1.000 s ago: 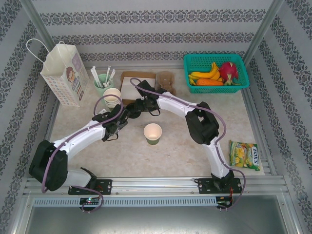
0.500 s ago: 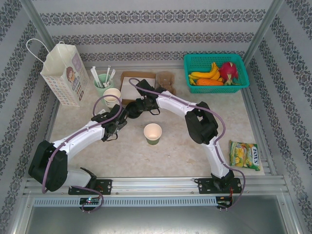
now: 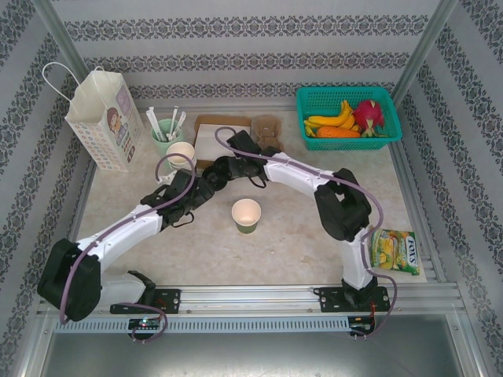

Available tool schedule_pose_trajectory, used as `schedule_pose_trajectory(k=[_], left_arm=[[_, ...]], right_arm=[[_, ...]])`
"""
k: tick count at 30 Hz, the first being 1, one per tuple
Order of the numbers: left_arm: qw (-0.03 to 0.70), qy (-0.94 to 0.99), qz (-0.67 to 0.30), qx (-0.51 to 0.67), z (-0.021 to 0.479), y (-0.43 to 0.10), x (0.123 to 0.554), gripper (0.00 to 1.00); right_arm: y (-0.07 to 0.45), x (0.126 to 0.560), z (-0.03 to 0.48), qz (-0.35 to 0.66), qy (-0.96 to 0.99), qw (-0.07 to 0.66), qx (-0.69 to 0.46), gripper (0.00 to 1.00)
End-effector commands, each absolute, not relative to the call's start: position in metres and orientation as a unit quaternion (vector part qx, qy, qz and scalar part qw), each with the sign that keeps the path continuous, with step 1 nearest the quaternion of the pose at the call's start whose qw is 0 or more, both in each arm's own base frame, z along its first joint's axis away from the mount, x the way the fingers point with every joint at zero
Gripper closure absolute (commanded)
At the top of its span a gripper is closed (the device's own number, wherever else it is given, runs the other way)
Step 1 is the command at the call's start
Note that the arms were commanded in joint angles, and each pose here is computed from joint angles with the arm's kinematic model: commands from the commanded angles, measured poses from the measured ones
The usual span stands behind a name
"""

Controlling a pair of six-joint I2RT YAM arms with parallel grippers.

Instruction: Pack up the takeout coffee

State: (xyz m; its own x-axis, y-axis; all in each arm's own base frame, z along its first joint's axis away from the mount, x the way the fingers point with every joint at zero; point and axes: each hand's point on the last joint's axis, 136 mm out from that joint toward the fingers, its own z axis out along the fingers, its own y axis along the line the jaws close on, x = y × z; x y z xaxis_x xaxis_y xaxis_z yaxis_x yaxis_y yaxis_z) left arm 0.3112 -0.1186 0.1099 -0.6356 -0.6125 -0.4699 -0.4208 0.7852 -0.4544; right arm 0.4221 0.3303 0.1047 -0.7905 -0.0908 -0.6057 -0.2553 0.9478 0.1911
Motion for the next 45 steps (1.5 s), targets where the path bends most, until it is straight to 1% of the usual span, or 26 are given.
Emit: schedule_pose_trajectory(k=[1, 4, 7, 13, 17, 21, 23, 31, 34, 38, 42, 45], left_arm=[[0.370, 0.863, -0.241, -0.245, 0.152, -0.140, 0.334, 0.00], [0.393, 0.846, -0.300, -0.197, 0.180, -0.162, 0.343, 0.04], [0.395, 0.844, -0.324, -0.161, 0.194, -0.179, 0.349, 0.07], [0.384, 0.848, -0.336, -0.141, 0.201, -0.197, 0.368, 0.16], [0.396, 0.849, -0.312, -0.157, 0.197, -0.198, 0.380, 0.20], [0.408, 0.840, -0.320, -0.160, 0.200, -0.204, 0.396, 0.28], [0.412, 0.836, -0.329, -0.152, 0.205, -0.212, 0.404, 0.33], [0.419, 0.825, -0.349, -0.150, 0.204, -0.227, 0.422, 0.65], [0.423, 0.823, -0.352, -0.143, 0.205, -0.230, 0.423, 0.72], [0.420, 0.828, -0.345, -0.134, 0.203, -0.232, 0.425, 0.78], [0.416, 0.831, -0.344, -0.130, 0.201, -0.235, 0.426, 0.87], [0.416, 0.834, -0.340, -0.127, 0.201, -0.235, 0.426, 0.99]], right_arm=[[0.323, 0.435, 0.146, 0.129, 0.902, 0.404, -0.077, 0.90], [0.315, 0.434, 0.153, 0.125, 0.892, 0.428, -0.073, 0.89], [0.310, 0.432, 0.162, 0.129, 0.883, 0.446, -0.067, 0.89], [0.299, 0.428, 0.178, 0.128, 0.876, 0.465, -0.032, 0.89], [0.292, 0.427, 0.190, 0.101, 0.868, 0.486, -0.011, 0.89], [0.290, 0.426, 0.195, 0.109, 0.864, 0.492, 0.011, 0.89], [0.292, 0.426, 0.196, 0.115, 0.863, 0.491, 0.018, 0.89], [0.293, 0.427, 0.199, 0.130, 0.861, 0.490, 0.040, 0.89], [0.293, 0.427, 0.199, 0.130, 0.861, 0.489, 0.043, 0.89], [0.293, 0.426, 0.198, 0.135, 0.861, 0.488, 0.045, 0.89], [0.294, 0.426, 0.200, 0.139, 0.860, 0.488, 0.045, 0.88], [0.294, 0.425, 0.202, 0.146, 0.860, 0.487, 0.045, 0.87]])
